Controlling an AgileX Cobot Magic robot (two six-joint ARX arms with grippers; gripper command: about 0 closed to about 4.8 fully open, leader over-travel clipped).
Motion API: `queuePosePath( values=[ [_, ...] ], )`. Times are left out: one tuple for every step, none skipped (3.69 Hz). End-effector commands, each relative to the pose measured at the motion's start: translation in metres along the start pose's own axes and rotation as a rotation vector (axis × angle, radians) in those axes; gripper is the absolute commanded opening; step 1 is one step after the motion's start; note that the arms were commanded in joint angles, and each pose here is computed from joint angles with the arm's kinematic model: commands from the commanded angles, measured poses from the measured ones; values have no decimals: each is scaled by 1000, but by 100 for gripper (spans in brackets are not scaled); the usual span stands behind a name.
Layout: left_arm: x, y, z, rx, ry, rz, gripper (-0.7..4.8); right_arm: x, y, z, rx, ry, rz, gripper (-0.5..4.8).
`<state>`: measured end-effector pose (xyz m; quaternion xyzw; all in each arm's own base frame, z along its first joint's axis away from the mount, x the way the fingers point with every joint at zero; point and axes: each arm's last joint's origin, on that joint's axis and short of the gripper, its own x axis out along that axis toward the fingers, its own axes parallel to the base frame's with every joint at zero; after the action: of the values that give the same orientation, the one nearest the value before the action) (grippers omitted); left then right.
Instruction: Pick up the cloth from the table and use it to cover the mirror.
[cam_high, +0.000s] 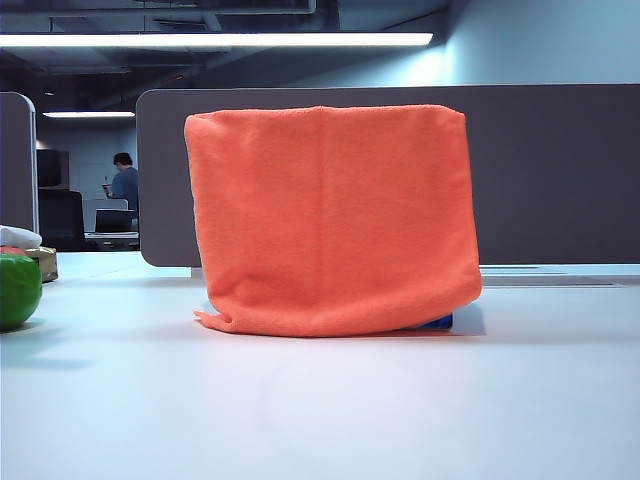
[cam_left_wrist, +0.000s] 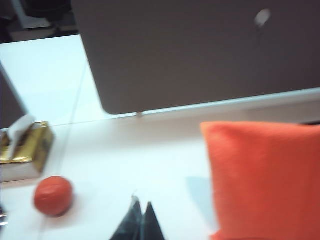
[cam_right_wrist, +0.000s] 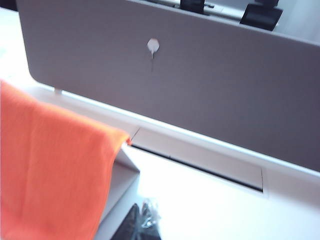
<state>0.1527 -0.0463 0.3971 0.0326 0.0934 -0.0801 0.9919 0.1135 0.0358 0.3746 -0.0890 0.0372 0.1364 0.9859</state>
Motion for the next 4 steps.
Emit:
queuePosePath(
  values=[
    [-91,10,-144,-217,-183,-93,-6,-48,18,-120,82,-179,7,-4],
    [-89,9,-154,-199,-111,-94,-6,-36,20,-136,83,-201,-11,-4],
    [-72,6,-171,-196,-74,-114,-6,-5,28,-191,100,-267,-41,-4],
    [-72,3,-172,-192,-55,-184,-5,-3,29,-194,118,-248,-36,-4]
  ],
)
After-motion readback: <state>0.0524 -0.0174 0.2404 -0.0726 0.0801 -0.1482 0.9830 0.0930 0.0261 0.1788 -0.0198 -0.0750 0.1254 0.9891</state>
